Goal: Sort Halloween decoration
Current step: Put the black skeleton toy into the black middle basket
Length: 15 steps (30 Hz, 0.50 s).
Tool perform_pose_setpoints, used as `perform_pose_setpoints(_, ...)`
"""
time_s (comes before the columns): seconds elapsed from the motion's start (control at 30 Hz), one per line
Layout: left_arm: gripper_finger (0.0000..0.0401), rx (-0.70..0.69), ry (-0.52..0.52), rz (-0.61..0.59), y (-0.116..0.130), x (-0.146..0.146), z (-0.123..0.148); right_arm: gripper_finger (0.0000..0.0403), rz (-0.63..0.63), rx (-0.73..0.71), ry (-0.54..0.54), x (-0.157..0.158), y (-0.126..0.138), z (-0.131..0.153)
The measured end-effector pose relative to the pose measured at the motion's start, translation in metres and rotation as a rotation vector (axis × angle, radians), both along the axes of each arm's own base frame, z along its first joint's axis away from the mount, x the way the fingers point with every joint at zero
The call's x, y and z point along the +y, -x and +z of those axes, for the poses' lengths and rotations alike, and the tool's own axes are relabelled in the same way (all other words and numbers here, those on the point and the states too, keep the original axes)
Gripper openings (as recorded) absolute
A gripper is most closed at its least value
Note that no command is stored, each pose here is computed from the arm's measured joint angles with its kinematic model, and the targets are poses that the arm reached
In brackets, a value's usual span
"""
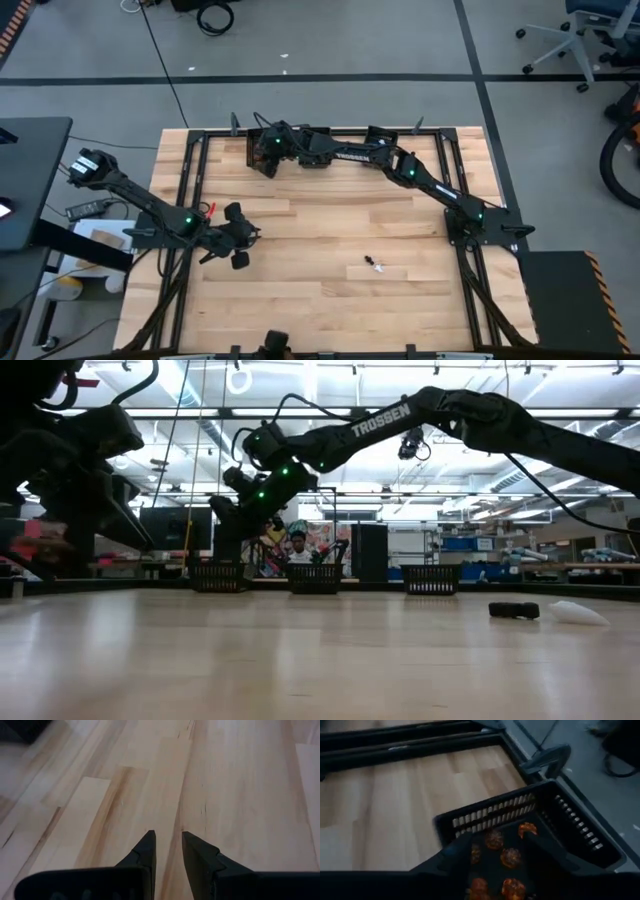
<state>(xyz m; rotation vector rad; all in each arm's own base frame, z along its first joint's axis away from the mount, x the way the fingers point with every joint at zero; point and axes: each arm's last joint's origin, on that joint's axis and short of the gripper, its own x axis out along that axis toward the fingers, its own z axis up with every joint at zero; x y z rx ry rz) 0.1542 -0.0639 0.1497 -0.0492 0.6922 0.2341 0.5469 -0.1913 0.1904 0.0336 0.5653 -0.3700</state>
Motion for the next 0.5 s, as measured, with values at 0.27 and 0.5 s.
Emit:
perform_pose_setpoints(0.27,0.0073,0.01,-0.003,-0.026,0.002,-0.004,-0.001,0.0173,0.18,0.114,0.069,0.053,0.012,0.055)
perform_pose_setpoints(0.5,0.0073,0.027,-0.011,-0.037,0.004,-0.005,-0.002,0.016,0.244,0.474,0.104,0.11,0.037,0.061)
